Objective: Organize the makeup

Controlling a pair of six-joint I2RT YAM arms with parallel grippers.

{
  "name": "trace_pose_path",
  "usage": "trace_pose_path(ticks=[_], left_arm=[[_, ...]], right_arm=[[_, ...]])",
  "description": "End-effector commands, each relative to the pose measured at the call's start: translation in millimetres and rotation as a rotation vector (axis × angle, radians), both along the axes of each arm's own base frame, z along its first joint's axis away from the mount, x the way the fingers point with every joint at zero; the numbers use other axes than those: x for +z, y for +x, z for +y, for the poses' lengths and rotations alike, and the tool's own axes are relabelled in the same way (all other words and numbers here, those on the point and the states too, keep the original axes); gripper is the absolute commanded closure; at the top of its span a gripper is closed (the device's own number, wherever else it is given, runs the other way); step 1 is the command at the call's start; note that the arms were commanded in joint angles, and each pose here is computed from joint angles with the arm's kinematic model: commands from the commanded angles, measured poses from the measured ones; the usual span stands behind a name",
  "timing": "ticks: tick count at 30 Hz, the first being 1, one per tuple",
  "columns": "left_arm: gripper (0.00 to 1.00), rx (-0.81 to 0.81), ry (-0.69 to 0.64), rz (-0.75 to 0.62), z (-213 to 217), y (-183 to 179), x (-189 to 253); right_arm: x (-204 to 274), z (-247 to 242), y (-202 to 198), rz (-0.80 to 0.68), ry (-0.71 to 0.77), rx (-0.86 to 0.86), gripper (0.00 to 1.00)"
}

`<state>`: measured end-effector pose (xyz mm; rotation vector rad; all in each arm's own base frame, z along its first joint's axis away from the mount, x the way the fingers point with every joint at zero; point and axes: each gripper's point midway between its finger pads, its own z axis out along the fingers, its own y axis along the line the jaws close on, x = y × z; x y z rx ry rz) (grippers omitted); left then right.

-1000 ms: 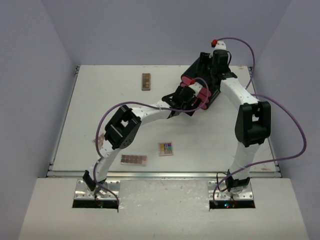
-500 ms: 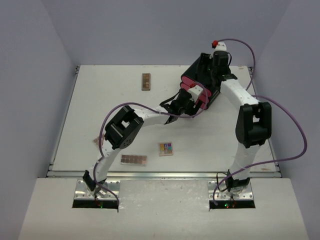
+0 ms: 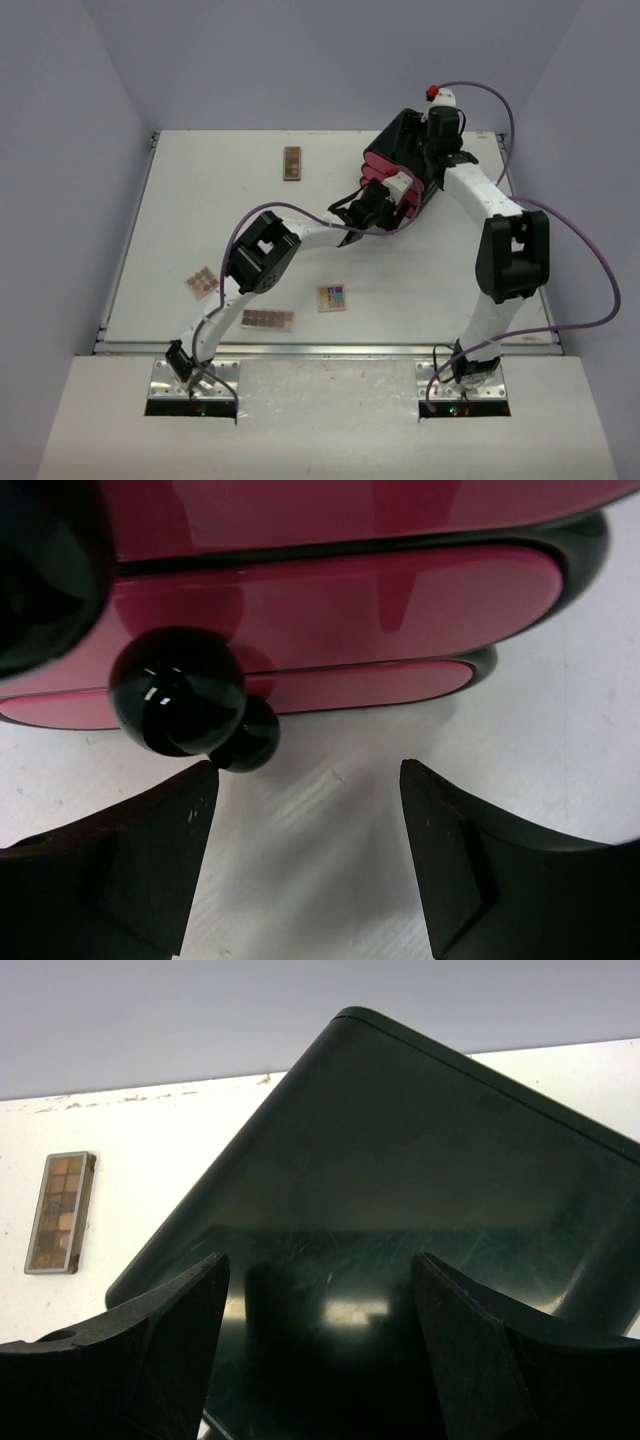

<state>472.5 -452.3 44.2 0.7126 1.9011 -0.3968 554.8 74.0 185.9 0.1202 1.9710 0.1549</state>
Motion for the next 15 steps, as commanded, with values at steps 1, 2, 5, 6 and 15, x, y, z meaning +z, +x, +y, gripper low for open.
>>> trace_pose_path(ticks=[1, 2, 5, 6, 15], left_arm=[[0.31, 0.029, -0.054, 0.022, -6, 19, 10], [0.32, 0.026, -0.058, 0.023, -5, 20, 11], [0.37, 0.032, -0.057, 0.024, -1, 21, 10], [0.40, 0.043, -0.056, 0.024, 1, 21, 10], [0.50, 0.091, -0.068, -0.009, 4, 32, 17]], right_arm=[[-46, -2, -32, 0.181, -0.016, -0.006, 0.25], [-44, -2, -32, 0.177, -0.018, -0.005, 0.25], [-42, -2, -32, 0.169, -0.020, -0.007, 0.25], [-41, -2, -32, 0.167, -0.019, -0.006, 0.25], [-48, -3, -35, 0.180, -0.023, -0.007, 0.25]])
